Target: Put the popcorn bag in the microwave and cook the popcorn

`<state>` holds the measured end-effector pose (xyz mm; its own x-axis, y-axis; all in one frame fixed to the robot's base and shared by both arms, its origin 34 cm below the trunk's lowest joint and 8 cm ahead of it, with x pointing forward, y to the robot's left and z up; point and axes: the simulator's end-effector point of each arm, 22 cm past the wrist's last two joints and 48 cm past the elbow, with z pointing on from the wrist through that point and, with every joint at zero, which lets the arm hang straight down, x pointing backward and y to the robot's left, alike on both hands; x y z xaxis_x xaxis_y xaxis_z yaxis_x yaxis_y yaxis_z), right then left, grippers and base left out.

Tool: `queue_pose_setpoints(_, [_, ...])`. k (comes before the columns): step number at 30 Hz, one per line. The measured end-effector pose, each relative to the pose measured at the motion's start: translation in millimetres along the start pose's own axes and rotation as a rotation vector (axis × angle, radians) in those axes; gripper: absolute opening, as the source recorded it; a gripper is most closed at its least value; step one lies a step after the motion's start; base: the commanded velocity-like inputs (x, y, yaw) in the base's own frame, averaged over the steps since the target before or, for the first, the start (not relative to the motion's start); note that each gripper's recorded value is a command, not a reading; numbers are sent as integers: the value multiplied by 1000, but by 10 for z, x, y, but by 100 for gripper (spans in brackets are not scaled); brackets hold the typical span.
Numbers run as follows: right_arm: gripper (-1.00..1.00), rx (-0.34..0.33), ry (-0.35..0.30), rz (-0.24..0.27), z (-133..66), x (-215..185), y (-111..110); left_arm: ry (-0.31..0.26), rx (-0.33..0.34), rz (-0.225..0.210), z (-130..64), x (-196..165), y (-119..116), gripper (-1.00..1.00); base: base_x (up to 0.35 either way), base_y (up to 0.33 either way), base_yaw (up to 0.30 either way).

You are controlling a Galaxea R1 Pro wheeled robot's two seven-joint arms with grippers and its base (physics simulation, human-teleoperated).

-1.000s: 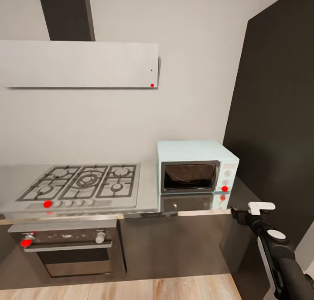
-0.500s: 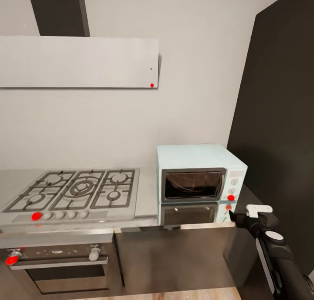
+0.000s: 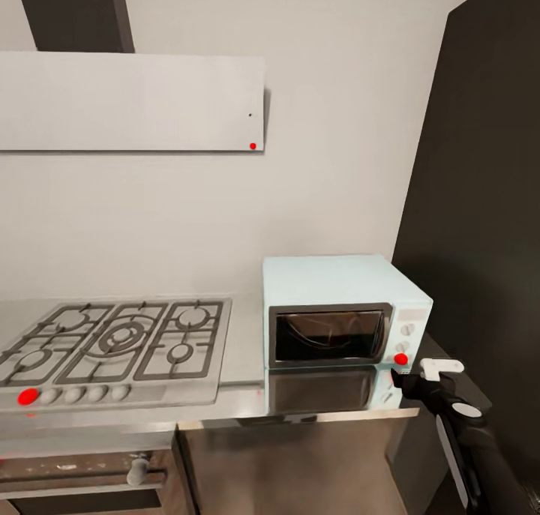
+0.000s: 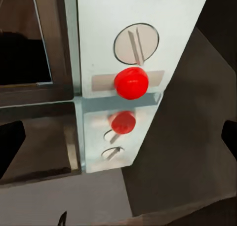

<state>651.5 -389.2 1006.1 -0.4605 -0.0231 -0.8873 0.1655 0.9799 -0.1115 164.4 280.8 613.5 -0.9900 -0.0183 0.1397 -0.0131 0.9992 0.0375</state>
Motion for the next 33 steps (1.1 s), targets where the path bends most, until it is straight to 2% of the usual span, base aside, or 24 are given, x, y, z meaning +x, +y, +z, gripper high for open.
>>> queue_pose_setpoints(3, [100, -7, -41, -9, 63, 36, 33, 0, 0, 0, 0, -1, 3, 100, 9, -8, 0])
queue_pose_setpoints(7, [100, -10, -55, -12, 88, 62, 43, 0, 0, 0, 0, 0, -1, 100, 2, -1, 0])
queue_pose_setpoints(11, [100, -13, -48, -12, 111, 134, 55, 0, 0, 0, 0, 0, 1, 100, 36, 0, 0])
queue_pose_setpoints(21, [100, -11, -80, -10, 160, 219, 35, -1, -1, 0, -1, 0, 6, 100, 239, -136, 0])
queue_pose_setpoints(33, [100, -11, -70, -6, 186, 310, 30, 0, -1, 0, 0, -1, 7, 100, 18, -10, 0])
